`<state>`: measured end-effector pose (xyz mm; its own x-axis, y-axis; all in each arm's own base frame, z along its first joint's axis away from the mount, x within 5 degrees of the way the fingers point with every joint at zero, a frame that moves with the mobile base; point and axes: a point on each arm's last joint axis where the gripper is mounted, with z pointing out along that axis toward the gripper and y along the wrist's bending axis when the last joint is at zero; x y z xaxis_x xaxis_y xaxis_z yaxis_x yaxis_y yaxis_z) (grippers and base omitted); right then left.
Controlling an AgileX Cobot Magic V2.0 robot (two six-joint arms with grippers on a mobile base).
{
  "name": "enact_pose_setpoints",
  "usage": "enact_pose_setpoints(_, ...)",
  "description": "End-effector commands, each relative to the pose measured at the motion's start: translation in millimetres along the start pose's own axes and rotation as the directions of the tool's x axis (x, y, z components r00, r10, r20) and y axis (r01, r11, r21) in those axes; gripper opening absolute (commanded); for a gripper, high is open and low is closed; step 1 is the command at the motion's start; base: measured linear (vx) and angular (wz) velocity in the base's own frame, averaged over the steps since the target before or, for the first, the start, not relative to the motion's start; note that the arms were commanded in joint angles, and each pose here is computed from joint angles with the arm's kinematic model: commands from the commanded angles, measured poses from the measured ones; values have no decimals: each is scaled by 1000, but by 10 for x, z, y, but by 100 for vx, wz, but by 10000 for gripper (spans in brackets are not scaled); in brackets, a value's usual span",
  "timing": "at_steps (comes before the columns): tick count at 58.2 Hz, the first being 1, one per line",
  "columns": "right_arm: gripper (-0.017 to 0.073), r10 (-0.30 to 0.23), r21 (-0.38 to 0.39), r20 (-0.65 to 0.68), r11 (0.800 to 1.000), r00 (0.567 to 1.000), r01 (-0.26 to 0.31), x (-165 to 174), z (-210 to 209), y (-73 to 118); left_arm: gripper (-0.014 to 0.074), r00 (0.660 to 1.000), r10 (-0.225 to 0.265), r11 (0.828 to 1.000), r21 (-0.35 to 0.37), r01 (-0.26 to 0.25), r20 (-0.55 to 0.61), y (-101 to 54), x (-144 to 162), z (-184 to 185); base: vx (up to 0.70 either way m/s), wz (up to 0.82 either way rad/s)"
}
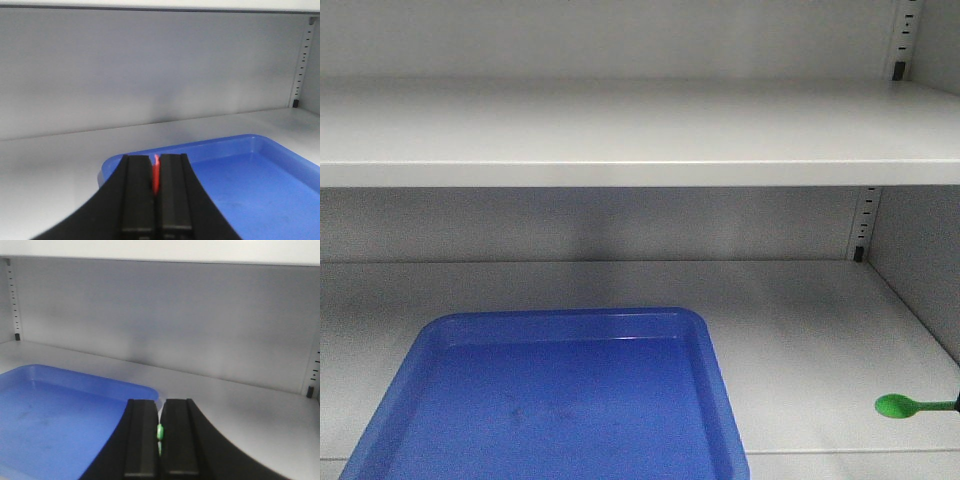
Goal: Sort red and green spoons into left cabinet
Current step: 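Approach the open cabinet shelf with the blue tray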
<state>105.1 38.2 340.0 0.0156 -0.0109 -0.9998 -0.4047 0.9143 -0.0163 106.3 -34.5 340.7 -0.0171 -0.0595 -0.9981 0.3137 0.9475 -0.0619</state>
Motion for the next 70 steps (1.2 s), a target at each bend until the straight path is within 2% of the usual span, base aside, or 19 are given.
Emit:
enact_pose_setpoints(1,-4,-29,37,22,999,999,28,-94,1,-36,0,995,-6,1000,-16,7,95,11,-139,-5,14,-4)
enact_pose_setpoints(70,-4,-28,38,18,999,999,27,-90,9,-40,0,996,-6,1000,-16,8,94,11,-138,-5,3,1)
